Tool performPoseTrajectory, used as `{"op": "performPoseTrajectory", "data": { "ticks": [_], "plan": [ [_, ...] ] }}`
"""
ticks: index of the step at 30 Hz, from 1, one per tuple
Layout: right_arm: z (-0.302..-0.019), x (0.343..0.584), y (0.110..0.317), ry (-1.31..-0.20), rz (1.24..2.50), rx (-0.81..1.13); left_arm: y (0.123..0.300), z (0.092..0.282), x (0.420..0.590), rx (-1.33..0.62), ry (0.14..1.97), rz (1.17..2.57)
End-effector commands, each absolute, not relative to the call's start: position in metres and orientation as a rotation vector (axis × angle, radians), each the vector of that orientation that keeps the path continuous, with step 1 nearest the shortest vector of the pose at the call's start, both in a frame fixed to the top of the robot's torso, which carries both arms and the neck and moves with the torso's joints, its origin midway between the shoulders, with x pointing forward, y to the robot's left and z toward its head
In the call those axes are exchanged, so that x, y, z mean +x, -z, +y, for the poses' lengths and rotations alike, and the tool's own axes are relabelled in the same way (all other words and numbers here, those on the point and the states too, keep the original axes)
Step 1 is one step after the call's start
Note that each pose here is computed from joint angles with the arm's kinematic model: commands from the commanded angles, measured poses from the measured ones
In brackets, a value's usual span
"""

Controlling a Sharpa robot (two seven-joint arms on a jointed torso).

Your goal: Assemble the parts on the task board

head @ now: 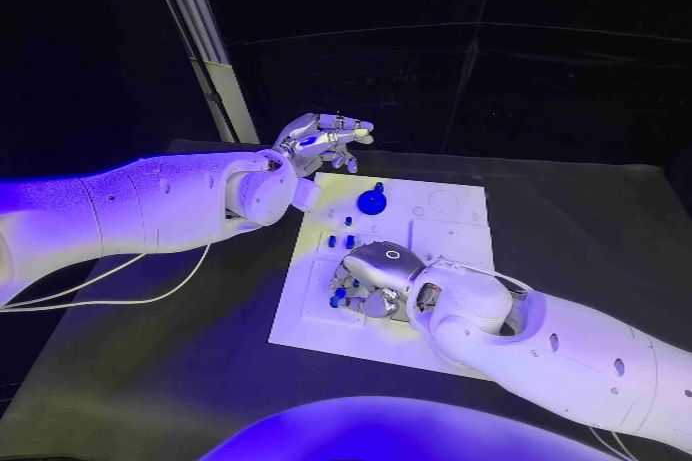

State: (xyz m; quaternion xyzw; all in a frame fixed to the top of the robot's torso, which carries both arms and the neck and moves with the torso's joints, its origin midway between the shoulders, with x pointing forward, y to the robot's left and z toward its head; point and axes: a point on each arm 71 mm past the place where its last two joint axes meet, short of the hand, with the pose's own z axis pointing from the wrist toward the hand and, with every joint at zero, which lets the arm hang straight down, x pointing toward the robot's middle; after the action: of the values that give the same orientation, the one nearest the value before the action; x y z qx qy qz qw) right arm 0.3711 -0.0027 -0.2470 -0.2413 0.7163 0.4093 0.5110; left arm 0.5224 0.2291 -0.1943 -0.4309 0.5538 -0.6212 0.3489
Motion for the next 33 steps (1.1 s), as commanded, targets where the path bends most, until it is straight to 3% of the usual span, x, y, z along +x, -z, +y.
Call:
{"op": "performPoseTrajectory", "data": {
  "ticks": [1,24,33],
  "plan": [
    [-0.001,0.370,0.249,-0.963,1.737,-0.622,0.193,0.228,0.522,-1.112,1.628,1.432],
    [-0.002,0.372,0.240,-1.055,1.662,-0.510,0.193,0.229,0.522,-1.118,1.626,1.443],
    [-0.016,0.372,0.236,-1.087,1.631,-0.438,0.193,0.231,0.522,-1.120,1.622,1.442]
  ]
}}
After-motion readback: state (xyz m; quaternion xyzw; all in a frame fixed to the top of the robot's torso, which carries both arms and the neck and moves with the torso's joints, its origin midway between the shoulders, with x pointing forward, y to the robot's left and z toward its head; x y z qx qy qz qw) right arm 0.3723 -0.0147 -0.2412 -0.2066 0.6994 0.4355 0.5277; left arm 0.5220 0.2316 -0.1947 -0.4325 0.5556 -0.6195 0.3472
